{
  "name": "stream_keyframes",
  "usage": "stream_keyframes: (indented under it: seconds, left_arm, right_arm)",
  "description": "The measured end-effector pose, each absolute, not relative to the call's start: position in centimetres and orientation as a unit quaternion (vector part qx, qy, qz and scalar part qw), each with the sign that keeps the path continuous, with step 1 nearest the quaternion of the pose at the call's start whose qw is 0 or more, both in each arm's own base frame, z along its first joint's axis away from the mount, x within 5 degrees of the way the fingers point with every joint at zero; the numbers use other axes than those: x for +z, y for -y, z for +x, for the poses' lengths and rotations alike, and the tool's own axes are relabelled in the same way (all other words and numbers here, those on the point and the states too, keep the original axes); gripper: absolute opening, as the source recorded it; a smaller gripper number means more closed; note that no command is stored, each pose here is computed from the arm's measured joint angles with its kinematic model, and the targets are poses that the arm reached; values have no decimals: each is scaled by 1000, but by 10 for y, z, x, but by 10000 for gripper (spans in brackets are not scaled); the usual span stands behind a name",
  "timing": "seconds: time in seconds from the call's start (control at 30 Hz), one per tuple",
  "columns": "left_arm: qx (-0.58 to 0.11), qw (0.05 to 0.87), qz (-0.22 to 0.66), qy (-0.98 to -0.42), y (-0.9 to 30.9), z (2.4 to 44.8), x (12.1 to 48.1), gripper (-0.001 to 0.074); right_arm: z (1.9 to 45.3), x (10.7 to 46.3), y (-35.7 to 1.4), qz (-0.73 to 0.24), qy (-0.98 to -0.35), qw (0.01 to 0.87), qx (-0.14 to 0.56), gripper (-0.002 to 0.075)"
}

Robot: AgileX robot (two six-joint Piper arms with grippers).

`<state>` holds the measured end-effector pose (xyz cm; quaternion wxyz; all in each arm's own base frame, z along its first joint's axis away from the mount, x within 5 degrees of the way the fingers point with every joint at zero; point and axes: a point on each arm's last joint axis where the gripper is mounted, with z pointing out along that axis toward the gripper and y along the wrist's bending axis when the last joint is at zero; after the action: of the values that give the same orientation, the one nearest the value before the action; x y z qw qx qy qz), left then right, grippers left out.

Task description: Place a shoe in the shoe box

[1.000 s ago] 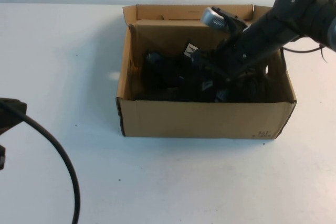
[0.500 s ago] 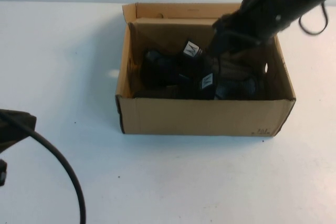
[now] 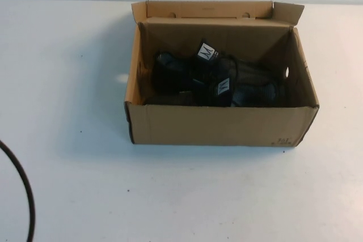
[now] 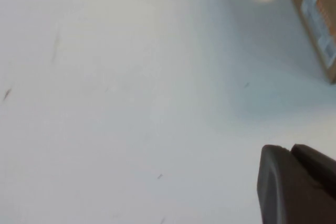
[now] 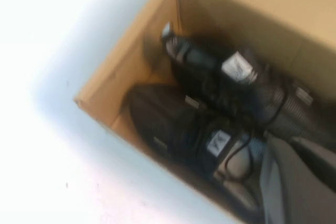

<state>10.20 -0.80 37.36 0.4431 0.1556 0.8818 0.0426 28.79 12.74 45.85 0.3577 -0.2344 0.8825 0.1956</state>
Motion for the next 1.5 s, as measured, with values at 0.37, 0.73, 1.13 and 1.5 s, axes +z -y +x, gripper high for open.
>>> stream_keyframes:
  seconds: [0.37,0.73,1.13,1.5]
  left_arm:
    - [-112,597,273,-746,44,70,406,-1]
    - [-126,644,267,-706,46,60,407,-1]
    - [-173,612,250,-730,50,68,381,-1]
    - [-223,597,268,-722,58,63,381,-1]
  right_arm:
    - [180,480,-86,-232,-791,536,183,-16]
    - [92,413,-51,-203,-745,612,170,-16]
    - [69,295,-36,-178,-749,622,143,-16]
    - [70,258,-35,-172,-769,600,139,-16]
